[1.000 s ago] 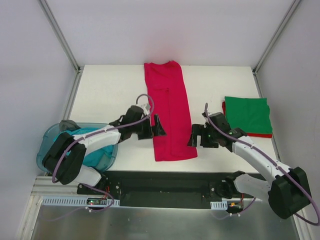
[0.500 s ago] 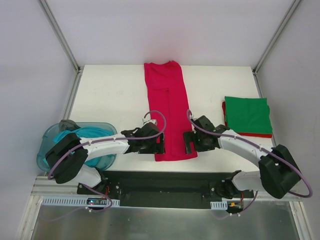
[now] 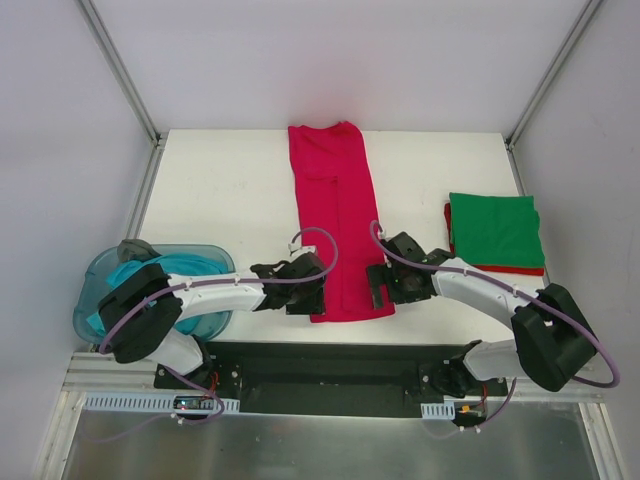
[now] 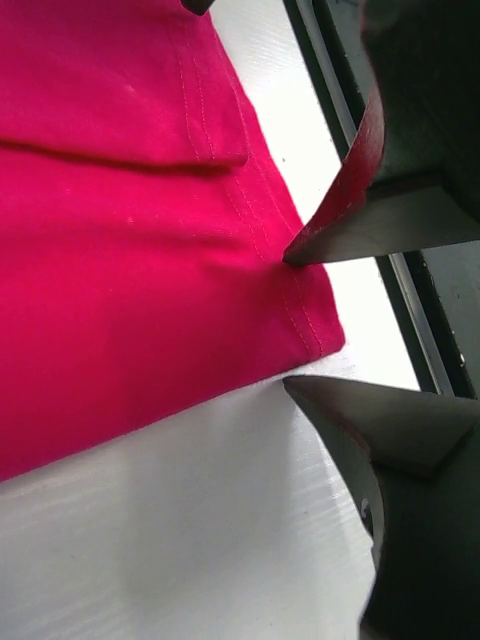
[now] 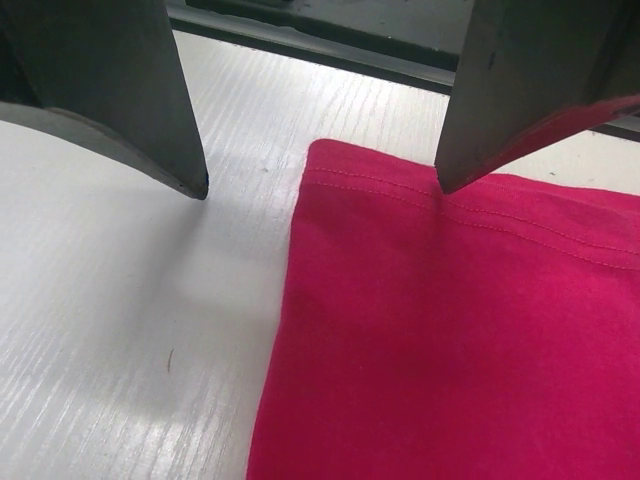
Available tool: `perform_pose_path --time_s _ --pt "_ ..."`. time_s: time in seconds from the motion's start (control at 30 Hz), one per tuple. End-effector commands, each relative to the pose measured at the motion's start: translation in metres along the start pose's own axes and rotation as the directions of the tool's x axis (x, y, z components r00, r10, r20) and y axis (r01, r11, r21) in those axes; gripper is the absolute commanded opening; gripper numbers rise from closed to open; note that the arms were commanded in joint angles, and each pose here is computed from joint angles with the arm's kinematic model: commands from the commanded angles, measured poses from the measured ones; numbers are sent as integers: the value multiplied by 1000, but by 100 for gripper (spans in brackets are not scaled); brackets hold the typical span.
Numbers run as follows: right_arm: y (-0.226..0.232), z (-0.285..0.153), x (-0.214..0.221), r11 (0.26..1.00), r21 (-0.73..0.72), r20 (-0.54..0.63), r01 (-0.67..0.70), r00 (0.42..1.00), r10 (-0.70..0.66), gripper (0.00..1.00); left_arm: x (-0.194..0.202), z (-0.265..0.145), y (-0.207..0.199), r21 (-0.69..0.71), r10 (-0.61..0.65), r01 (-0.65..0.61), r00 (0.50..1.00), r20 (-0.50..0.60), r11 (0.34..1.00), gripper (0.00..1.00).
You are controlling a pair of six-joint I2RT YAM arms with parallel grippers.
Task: Fold and stack the t-shirts
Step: Grab the bottom of the folded rectangular tshirt with both arms
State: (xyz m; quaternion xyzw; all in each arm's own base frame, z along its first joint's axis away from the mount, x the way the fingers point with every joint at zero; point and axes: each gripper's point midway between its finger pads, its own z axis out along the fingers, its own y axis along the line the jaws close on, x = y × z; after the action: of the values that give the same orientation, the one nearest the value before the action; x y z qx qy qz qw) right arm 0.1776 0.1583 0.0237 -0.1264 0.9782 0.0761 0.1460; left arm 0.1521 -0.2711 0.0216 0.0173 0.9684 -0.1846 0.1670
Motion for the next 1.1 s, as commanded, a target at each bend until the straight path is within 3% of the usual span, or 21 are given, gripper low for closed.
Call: perform_pose_path --time_s 0.0,0.13,0.3,0.37,0.53,0.87,1.07 --pt "-1 -4 -6 1000 22 13 8 1000 -8 99 22 9 14 -78 11 -18 997 -78 997 44" --pt "1 -2 -5 1000 4 12 7 1000 -7 99 30 11 23 -117 -16 4 994 -104 993 36" --pt "2 1 -4 1000 16 4 13 1000 -13 96 33 11 30 -144 -36 21 994 -101 989 14" --pt "4 1 -4 1000 21 -2 21 1000 -21 95 33 12 31 -148 -36 21 994 -100 989 0" --pt "6 3 -1 999 44 -11 23 1000 -22 92 33 12 34 -160 -26 10 995 -99 987 0" --pt "-27 6 19 971 239 -67 2 998 15 75 39 11 50 -205 -42 23 995 -91 979 0" --pt "-30 2 20 968 250 -46 -27 998 40 52 40 9 59 -231 -46 26 996 -79 973 0"
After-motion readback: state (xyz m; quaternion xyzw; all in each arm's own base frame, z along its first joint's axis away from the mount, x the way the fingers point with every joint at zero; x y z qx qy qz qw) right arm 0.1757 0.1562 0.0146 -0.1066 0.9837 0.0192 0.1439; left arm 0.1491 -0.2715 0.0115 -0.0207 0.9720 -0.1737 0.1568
